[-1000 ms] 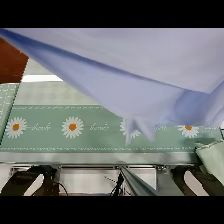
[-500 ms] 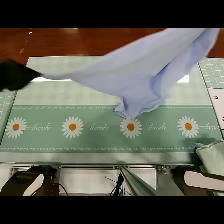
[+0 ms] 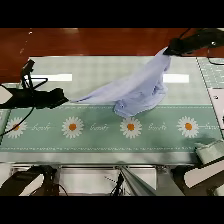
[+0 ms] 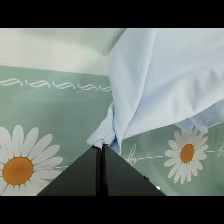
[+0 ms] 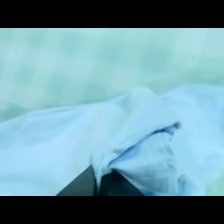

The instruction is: Fold the shirts.

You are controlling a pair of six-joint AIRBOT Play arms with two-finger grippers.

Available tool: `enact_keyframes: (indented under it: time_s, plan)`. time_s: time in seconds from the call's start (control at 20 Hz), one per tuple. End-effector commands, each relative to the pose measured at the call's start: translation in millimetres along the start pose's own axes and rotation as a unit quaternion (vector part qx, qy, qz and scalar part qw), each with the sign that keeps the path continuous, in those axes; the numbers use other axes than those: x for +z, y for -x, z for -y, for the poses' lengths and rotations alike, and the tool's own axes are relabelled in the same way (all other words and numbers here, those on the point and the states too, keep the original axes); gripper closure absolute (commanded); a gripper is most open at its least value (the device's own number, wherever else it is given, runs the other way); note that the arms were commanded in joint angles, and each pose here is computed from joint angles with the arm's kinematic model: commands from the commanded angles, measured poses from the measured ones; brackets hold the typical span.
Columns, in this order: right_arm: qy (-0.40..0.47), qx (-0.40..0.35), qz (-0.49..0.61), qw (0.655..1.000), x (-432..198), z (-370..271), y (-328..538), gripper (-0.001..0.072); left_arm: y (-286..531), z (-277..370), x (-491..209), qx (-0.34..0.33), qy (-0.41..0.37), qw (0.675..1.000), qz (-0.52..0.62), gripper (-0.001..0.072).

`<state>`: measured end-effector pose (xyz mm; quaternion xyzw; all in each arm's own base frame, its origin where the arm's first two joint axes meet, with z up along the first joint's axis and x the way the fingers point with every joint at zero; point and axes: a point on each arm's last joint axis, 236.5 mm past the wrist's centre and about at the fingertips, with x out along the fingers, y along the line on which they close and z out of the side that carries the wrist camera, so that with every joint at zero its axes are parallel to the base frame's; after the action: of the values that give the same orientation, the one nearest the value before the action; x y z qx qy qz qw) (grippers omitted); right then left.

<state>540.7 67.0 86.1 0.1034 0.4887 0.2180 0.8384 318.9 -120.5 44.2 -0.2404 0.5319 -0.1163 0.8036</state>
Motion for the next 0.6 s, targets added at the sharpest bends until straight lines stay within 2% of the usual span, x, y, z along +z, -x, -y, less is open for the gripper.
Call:
enact_keyframes:
  time_s: [0.0,0.05,0.1,0.15,0.2,0.35,0.4,0.45,0.55]
  plan:
    - [-0.004,-0.014,-0.044,0.999,-20,13,-31,0.069,-24,-15,-7,0.012,0.006,1.0,-0.026,0.0691]
    - [-0.005,-0.017,-0.034,0.999,-15,15,-28,0.068,-26,-17,-8,0.013,0.008,0.999,-0.03,0.069]
    - [-0.004,-0.02,-0.025,0.999,-11,15,-22,0.0544,-27,-17,-8,0.014,0.008,0.999,-0.031,0.0691]
    - [-0.004,-0.023,-0.019,1.0,-9,17,-11,0.0343,-27,-17,-8,0.014,0.008,0.999,-0.031,0.069]
    - [-0.005,-0.028,-0.016,0.999,-8,20,2,0.0269,-27,-17,-8,0.014,0.007,0.999,-0.031,0.0691]
    - [-0.022,-0.094,-0.08,0.992,-45,58,50,0.0283,-27,-17,-8,0.014,0.002,0.999,-0.031,0.0691]
    - [-0.05,-0.119,-0.099,0.987,-60,76,62,0.0317,-27,-17,-8,0.014,-0.007,0.999,-0.031,0.0691]
    - [-0.08,-0.119,-0.123,0.982,-81,85,69,0.032,-27,-17,-8,0.013,-0.01,0.999,-0.031,0.069]
    - [-0.133,-0.065,-0.16,0.976,-126,79,65,0.0313,-27,-17,-9,0.013,-0.018,0.999,-0.032,0.0691]
